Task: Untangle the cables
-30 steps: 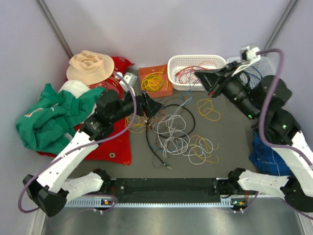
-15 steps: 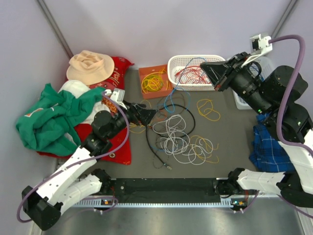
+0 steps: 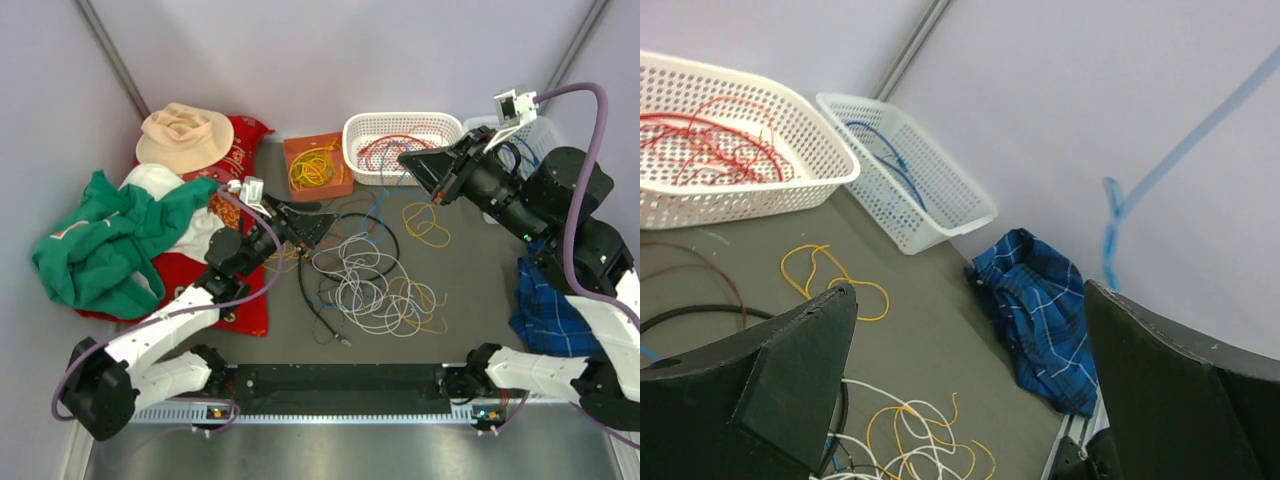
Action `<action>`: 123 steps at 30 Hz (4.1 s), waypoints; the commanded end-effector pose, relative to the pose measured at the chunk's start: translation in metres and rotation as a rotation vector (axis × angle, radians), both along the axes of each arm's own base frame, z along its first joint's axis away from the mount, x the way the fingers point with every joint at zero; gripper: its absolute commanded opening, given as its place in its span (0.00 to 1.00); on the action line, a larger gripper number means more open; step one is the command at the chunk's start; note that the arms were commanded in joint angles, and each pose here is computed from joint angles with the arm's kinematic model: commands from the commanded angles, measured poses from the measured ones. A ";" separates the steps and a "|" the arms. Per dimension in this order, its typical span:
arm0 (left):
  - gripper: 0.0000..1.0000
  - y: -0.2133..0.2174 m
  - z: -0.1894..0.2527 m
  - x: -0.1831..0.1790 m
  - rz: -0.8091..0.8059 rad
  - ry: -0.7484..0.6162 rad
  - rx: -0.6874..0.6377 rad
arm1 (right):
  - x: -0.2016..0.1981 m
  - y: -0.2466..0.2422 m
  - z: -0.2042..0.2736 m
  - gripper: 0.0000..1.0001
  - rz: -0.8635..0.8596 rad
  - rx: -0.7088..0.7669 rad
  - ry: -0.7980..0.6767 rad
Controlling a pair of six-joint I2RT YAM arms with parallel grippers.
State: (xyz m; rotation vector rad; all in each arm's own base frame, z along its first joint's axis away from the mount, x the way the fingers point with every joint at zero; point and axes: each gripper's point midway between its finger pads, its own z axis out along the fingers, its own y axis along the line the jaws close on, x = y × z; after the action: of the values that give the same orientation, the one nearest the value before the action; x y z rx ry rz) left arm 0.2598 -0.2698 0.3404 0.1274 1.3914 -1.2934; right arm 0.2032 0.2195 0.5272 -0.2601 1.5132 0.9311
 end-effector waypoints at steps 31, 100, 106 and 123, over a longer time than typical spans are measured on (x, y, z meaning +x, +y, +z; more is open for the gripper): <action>0.99 -0.066 0.054 -0.037 -0.292 -0.316 -0.347 | -0.080 -0.005 0.023 0.00 0.298 0.164 0.000; 0.99 -0.052 0.021 -0.040 -0.139 0.148 0.123 | -0.016 -0.025 -0.032 0.00 -0.037 -0.062 0.038; 0.99 -0.060 0.002 -0.042 -0.141 0.170 0.198 | -0.016 -0.023 -0.031 0.00 -0.027 -0.058 0.039; 0.42 -0.073 -0.020 -0.056 -0.253 0.179 0.222 | -0.017 -0.024 -0.029 0.00 -0.029 -0.053 0.033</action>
State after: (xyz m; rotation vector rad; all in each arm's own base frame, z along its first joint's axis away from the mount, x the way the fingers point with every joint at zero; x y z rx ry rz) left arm 0.2080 -0.3394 0.3074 0.3293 1.7735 -1.3334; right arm 0.1886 0.1958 0.4889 -0.2586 1.6037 0.8679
